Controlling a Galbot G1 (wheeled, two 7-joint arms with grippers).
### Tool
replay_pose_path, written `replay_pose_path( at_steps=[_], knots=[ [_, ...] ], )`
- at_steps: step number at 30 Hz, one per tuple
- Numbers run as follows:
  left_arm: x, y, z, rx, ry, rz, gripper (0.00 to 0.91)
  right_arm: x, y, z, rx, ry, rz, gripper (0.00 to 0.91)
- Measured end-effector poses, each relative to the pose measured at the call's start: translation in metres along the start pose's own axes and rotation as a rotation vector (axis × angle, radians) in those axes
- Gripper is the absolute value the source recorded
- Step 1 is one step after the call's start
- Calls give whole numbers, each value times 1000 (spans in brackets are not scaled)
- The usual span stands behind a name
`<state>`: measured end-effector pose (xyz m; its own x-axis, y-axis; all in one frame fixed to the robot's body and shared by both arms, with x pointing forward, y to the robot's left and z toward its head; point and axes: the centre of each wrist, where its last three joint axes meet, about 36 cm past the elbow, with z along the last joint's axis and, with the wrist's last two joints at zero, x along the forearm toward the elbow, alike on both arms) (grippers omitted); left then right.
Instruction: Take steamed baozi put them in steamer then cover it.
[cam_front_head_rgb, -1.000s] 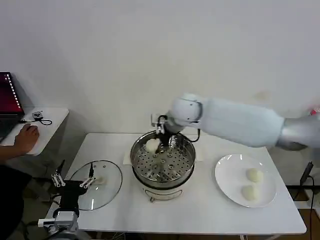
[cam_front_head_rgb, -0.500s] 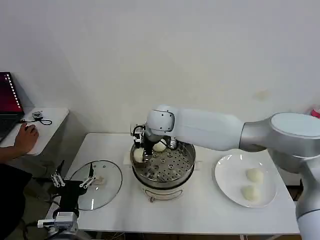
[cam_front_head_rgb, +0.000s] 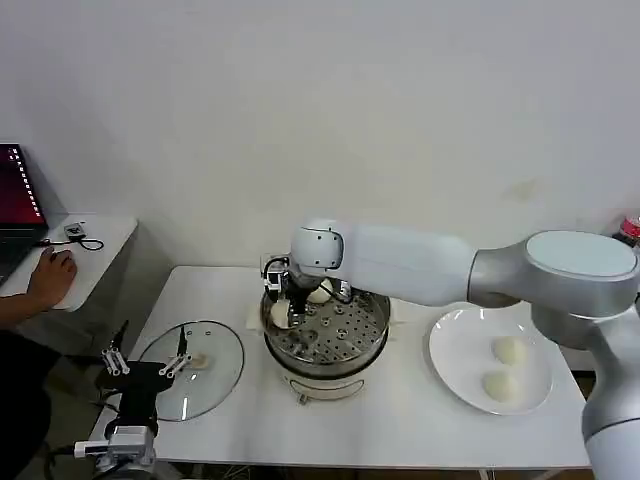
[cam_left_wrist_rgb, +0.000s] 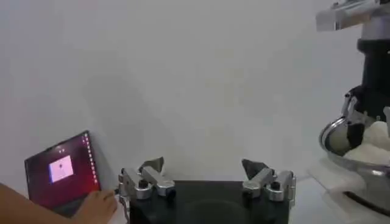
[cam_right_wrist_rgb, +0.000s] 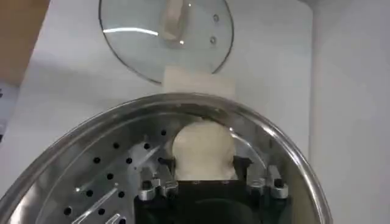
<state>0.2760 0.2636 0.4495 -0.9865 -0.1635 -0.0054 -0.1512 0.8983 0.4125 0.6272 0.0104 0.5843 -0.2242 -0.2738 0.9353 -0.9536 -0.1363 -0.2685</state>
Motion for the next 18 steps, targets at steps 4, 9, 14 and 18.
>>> replay_pose_path(
  at_steps=[4,9,14,18],
  knots=[
    [-1,-1,-1,2,-2,3,907,14,0,4,16,-3,13,907],
    [-2,-1,-1,-2,-1,9,907,50,0,24,41,-8,42,907],
    [-3,-3,2,-9,7,26,907,96,2,75,71,21,79,907],
    [-3,-6,5,-10,14,39,907,130,9,133,74,46,104,907]
  ],
)
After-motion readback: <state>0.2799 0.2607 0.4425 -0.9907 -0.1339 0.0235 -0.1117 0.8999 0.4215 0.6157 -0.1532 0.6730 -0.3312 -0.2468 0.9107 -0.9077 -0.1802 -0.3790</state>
